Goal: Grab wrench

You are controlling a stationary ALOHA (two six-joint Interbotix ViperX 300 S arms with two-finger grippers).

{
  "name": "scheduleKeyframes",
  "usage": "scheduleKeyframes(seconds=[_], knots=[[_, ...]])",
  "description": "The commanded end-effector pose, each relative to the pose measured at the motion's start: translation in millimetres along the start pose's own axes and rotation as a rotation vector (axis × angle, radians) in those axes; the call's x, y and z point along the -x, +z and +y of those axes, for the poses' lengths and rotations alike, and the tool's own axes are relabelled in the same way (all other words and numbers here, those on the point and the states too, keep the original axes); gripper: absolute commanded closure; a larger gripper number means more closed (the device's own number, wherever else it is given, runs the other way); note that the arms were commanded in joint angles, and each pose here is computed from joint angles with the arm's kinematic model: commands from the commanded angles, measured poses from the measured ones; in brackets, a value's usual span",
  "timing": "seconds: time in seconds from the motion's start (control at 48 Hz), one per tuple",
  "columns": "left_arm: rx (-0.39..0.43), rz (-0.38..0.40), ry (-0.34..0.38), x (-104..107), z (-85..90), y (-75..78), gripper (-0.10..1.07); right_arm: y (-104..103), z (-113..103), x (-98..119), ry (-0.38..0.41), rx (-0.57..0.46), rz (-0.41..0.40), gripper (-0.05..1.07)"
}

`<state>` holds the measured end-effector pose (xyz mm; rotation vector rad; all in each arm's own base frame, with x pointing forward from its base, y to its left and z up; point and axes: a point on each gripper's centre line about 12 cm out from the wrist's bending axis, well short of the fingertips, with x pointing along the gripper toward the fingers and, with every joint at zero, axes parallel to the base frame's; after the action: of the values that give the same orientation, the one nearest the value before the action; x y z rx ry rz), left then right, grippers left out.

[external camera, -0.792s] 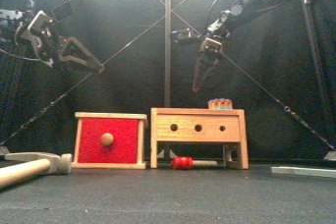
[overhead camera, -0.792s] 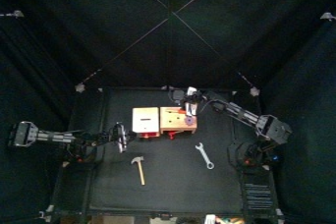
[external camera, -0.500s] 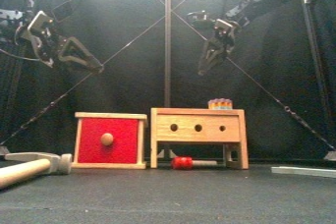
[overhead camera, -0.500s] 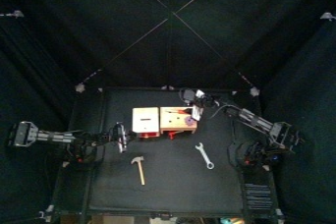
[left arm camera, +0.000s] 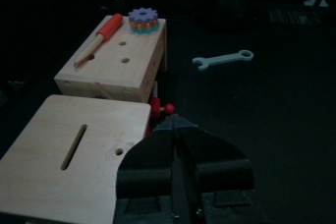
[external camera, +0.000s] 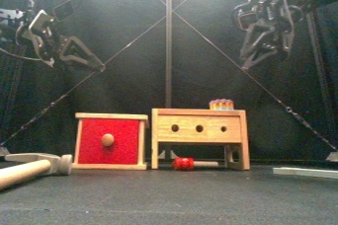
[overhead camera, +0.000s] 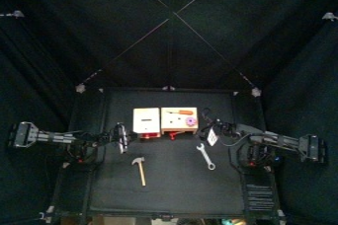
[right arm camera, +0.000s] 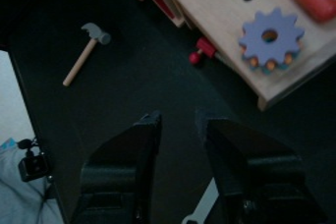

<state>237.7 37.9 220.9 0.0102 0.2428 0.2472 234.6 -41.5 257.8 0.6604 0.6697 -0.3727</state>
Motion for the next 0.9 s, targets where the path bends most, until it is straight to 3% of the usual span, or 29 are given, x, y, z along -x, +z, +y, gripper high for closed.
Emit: scheduleKeyframes(seconds=[0.0,0.375,0.604,0.875], knots=[[0.008,-0.031,0.004,-2,0.3,11.6,0.58,-14,6,-9,-0.022,0.01,0.044,0.28],[0.042,-0.03,0.013,-2,1.1,12.4,0.58,-79,13,-48,-0.264,0.0,0.235,0.28],[0.039,-0.028,0.014,-3,1.4,12.1,0.58,-108,10,-66,-0.338,0.001,0.291,0.28],[0.037,-0.019,0.014,-2,1.5,8.4,0.58,-126,-3,-85,-0.434,0.007,0.355,0.12]])
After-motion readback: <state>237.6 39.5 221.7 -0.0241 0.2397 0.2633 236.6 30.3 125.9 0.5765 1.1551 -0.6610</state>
